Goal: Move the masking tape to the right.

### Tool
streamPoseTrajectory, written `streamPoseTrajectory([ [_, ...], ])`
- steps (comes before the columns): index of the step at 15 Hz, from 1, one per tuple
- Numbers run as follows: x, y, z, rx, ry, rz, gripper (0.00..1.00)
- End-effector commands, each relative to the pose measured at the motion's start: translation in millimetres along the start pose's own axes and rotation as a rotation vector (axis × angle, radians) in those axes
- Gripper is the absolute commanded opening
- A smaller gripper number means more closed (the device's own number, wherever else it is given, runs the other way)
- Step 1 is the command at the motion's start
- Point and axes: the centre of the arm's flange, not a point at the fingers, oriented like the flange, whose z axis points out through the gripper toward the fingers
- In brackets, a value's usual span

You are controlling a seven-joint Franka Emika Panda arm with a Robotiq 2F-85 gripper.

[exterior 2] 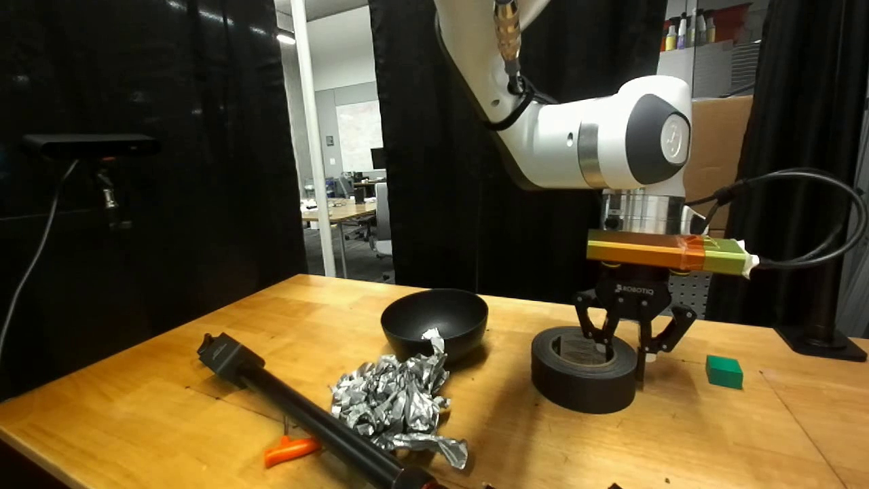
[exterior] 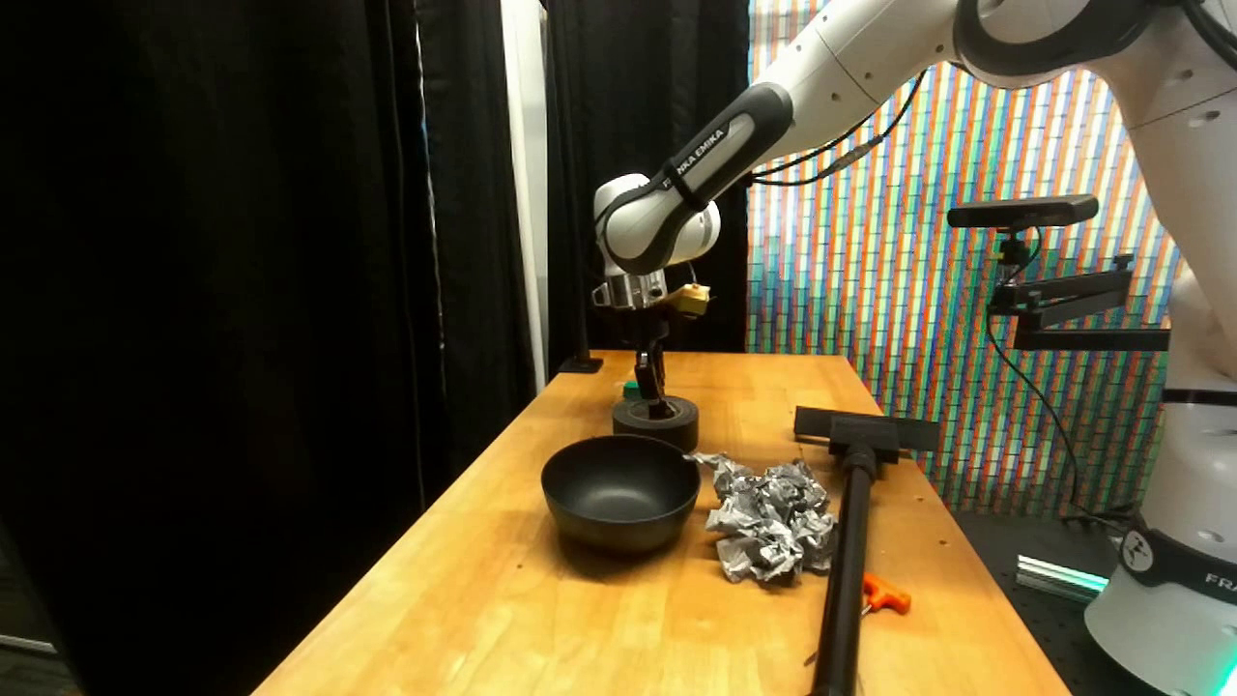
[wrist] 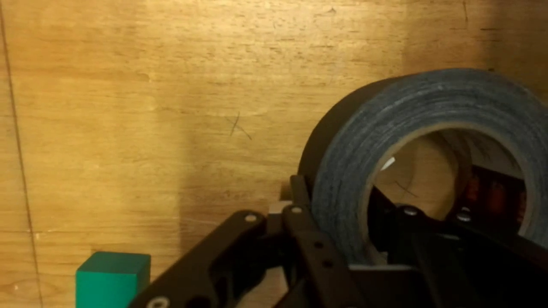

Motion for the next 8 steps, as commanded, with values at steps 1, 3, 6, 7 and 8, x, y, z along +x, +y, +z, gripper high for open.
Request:
streamPoseTrajectory([
  [1,4,18,-3,0.024,0.015,0.024,0.08],
  [3,-1,28,-6,0.033,0.026,0.05,0.08],
  [6,-11,49,-4,0.042,0.036,0.102,0.08],
  [7,-17,57,-3,0.047,0.038,0.122,0.08],
  [8,-24,67,-2,0.051,0.04,0.147,0.08],
])
